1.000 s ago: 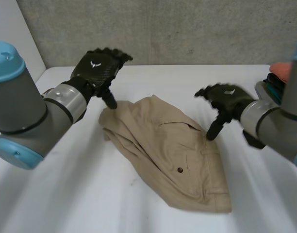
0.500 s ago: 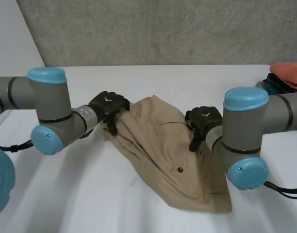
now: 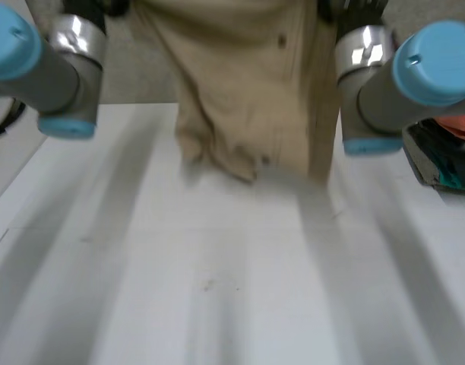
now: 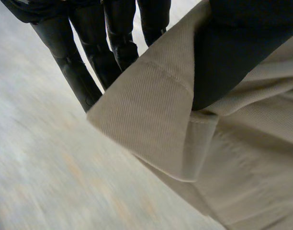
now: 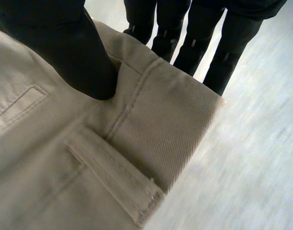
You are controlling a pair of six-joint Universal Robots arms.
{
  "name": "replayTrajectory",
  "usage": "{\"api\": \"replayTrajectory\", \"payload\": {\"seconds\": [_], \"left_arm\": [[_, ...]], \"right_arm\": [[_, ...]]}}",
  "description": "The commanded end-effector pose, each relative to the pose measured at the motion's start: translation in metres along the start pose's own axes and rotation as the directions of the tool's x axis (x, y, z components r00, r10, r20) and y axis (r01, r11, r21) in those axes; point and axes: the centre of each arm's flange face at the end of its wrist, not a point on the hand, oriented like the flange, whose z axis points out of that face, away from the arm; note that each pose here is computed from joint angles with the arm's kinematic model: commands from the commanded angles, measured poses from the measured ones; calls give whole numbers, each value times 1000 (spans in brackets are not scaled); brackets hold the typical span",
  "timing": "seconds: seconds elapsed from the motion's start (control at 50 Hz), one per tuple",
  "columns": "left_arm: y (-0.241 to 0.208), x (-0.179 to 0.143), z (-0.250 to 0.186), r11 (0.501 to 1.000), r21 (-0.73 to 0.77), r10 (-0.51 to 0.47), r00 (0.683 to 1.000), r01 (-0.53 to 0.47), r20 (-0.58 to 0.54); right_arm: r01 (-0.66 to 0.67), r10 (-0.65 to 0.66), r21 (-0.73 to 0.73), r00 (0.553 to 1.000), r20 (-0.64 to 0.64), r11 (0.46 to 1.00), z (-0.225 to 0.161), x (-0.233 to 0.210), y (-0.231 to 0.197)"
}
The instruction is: Fold the laundry.
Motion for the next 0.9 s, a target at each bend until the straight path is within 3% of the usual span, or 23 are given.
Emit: {"api": "replayTrajectory", "payload": {"seconds": [0.02,0.14,0.2,0.3,0.44,0.56,0.72,0.8,0.9], "left_arm": [[-26,-11,-3,995,-7,-101,994,101,-32],[10,-1,-55,966,-241,-110,992,93,-59],[31,15,-96,925,-374,-122,987,74,-108],[60,43,-177,817,-577,-140,964,-18,-228],[57,54,-248,692,-694,-98,927,-198,-362],[26,44,-259,646,-718,-63,920,-258,-387],[1,28,-254,568,-788,-110,927,-237,-359],[3,21,-247,514,-839,-157,942,-178,-296],[15,22,-250,402,-909,-220,951,-114,-217]], "right_arm": [[-9,5,97,999,41,995,7,-1,-27],[10,8,-118,988,152,993,-27,-13,13],[29,27,-245,975,221,969,-56,-23,40],[128,48,-474,939,340,871,-122,-37,90],[255,97,-656,887,451,711,-184,-38,109],[279,154,-699,860,487,658,-204,-35,93],[282,160,-700,855,494,656,-217,-28,76],[281,164,-703,854,494,653,-225,-28,76],[271,168,-710,860,482,650,-228,-27,77]]}}
